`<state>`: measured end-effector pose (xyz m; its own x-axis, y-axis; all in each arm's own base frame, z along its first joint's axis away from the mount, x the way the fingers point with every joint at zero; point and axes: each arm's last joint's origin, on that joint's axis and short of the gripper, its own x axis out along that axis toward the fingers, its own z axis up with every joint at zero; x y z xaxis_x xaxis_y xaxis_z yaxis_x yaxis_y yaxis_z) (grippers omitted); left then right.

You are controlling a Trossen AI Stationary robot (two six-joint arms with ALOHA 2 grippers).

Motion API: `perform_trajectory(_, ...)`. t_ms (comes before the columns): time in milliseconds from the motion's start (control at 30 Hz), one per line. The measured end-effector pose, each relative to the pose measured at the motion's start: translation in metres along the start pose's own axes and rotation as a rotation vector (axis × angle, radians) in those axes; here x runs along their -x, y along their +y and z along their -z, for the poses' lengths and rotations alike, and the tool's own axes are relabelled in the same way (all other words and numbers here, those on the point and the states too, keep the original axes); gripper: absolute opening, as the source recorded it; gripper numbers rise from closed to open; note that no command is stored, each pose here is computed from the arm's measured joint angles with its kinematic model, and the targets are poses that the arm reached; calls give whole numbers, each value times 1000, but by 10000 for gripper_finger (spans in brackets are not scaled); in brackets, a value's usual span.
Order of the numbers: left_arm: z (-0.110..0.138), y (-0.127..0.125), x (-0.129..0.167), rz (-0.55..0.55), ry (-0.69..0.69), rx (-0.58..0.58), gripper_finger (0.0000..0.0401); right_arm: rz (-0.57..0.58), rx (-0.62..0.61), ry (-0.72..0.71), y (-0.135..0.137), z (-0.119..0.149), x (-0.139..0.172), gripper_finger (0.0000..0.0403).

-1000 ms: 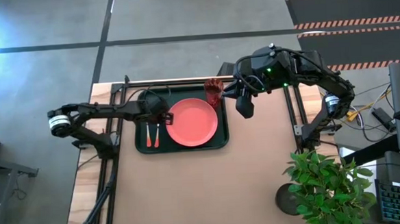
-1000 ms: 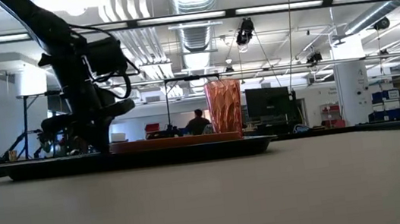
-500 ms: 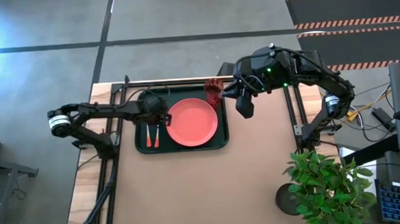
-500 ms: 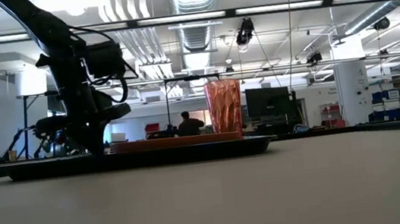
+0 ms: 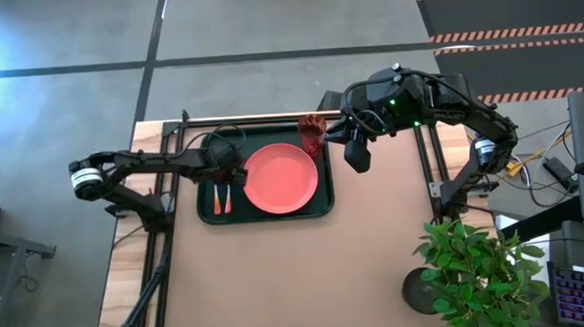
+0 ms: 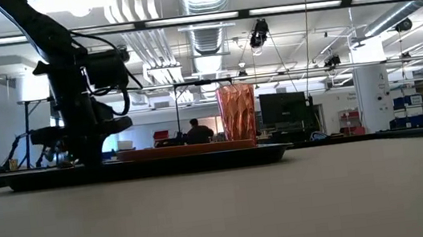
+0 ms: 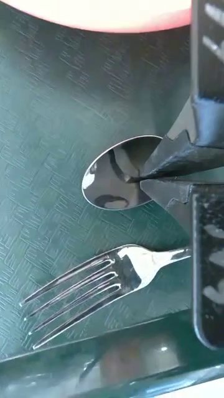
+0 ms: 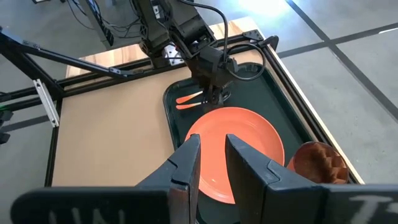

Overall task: Pick and place plate/cup/fork/spoon on tray
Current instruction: Adjust the orange spoon on the black tray

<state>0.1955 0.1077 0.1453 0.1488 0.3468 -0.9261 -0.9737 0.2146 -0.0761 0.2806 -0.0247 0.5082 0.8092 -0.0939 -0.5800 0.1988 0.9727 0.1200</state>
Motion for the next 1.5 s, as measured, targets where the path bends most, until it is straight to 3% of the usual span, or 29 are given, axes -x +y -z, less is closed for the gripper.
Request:
perform_trajectory(300, -2, -2, 3, 2, 1, 2, 0, 0, 0, 0, 0, 0, 0, 66)
perform_trajectory(800, -37, -31, 35, 122, -113, -49, 0, 1, 8, 1, 0, 0, 0, 66)
perform_trajectory(1133, -26, -23, 24, 71, -61, -59, 0, 2, 23, 2, 0, 0, 0, 66)
perform_trajectory(1500, -27, -28, 14, 86, -43, -36, 0, 2, 7, 1, 0, 0, 0, 66)
